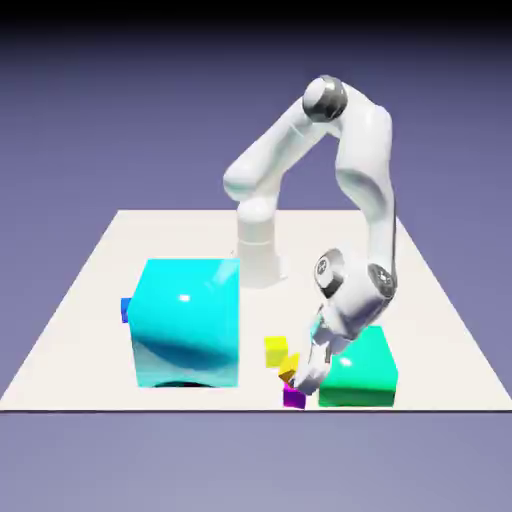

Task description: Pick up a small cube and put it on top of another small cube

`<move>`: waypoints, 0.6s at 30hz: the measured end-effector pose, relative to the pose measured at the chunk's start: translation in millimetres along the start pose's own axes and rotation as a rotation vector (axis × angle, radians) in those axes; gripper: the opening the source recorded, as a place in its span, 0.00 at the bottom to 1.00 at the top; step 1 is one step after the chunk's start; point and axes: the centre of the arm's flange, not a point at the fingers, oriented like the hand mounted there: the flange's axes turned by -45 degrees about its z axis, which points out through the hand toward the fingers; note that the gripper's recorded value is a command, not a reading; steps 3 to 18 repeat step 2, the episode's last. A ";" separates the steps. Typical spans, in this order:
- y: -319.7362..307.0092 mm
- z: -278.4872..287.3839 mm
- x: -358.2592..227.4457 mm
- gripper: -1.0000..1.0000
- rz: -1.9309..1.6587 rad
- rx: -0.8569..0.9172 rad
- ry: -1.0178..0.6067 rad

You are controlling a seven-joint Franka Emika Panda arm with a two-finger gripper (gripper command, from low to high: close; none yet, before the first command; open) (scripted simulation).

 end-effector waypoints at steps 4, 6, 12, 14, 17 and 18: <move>0.3 -39.5 6.6 1.00 0.000 0.000 0.000; 0.3 -39.5 6.6 1.00 0.000 0.000 0.000; 0.3 -39.5 6.6 1.00 0.000 0.000 0.000; 0.3 -39.5 6.6 1.00 0.000 0.000 0.000; 0.3 -39.5 6.6 1.00 0.000 0.000 0.000; 0.3 -39.5 6.6 1.00 0.000 0.000 0.000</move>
